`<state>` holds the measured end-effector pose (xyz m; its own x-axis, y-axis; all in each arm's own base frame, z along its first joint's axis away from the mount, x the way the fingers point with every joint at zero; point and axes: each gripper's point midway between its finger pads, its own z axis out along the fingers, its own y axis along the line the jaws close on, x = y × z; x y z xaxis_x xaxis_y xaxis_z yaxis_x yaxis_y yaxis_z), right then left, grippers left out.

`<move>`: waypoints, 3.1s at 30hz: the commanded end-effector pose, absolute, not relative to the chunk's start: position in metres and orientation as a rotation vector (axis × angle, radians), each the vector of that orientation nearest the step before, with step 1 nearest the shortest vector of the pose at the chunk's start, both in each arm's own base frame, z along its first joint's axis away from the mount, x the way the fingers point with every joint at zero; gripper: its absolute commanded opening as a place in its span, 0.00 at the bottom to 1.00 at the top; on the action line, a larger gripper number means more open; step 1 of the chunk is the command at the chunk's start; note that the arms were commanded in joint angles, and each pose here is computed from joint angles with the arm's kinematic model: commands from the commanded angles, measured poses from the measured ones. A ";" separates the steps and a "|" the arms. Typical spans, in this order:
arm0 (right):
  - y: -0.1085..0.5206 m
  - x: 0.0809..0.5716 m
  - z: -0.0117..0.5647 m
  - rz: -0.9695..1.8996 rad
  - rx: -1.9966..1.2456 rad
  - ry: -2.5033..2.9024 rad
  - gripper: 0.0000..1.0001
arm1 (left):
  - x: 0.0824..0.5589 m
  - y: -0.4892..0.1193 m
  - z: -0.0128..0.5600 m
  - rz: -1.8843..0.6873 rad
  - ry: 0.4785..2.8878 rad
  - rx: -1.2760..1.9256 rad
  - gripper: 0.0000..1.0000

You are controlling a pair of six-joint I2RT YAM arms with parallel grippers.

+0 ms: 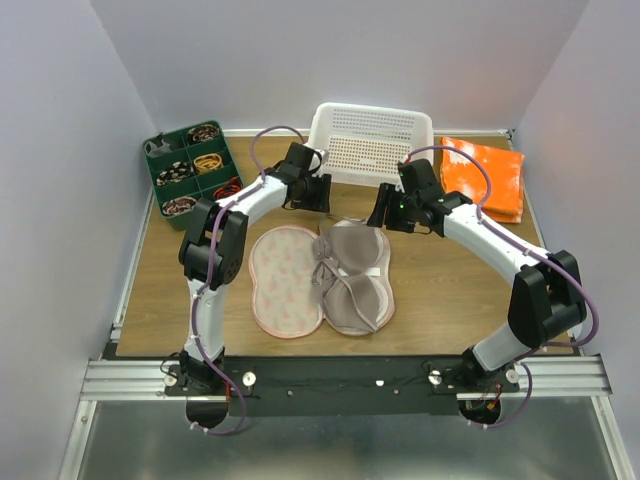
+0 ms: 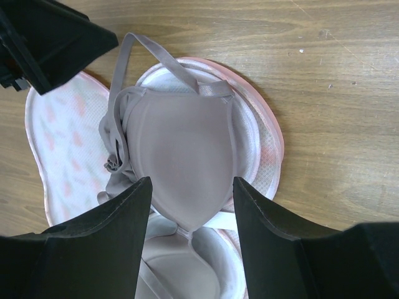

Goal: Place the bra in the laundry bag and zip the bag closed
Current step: Adjust the bra in the laundry bag.

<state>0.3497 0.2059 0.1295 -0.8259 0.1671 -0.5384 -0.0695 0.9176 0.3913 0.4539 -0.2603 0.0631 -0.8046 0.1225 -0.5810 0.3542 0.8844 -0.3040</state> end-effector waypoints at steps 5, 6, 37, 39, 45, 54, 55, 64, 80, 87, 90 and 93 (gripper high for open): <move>0.205 0.345 0.127 0.549 0.070 2.500 0.63 | 0.437 -0.247 0.042 -0.477 2.538 0.413 0.66; 0.206 0.345 0.127 0.551 0.069 2.499 0.63 | 0.435 -0.246 0.038 -0.478 2.547 0.418 0.66; 0.202 0.343 0.120 0.524 0.069 2.516 0.63 | 0.424 -0.266 0.021 -0.473 2.590 0.485 0.29; 0.201 0.343 0.119 0.524 0.070 2.517 0.63 | 0.423 -0.268 0.022 -0.476 2.586 0.485 0.25; 0.199 0.345 0.122 0.509 0.085 2.506 0.63 | 0.423 -0.270 0.030 -0.494 2.574 0.491 0.04; 0.193 0.346 0.135 0.488 0.115 2.466 0.63 | 0.423 -0.285 0.081 -0.574 2.485 0.517 0.00; 0.193 0.345 0.135 0.488 0.118 2.464 0.63 | 0.421 -0.288 0.087 -0.580 2.470 0.531 0.00; 0.191 0.343 0.134 0.492 0.142 2.462 0.63 | 0.391 -0.299 0.119 -0.591 2.398 0.557 0.00; 0.176 0.345 0.151 0.436 0.257 2.384 0.64 | 0.298 -0.300 0.097 -0.714 2.492 0.669 0.00; 0.179 0.342 0.139 0.439 0.238 2.428 0.64 | 0.285 -0.303 0.106 -0.733 2.475 0.680 0.00; 0.182 0.340 0.136 0.456 0.219 2.446 0.64 | 0.281 -0.298 0.099 -0.709 2.504 0.687 0.00; 0.183 0.339 0.135 0.457 0.215 2.448 0.64 | 0.277 -0.293 0.093 -0.681 2.530 0.691 0.00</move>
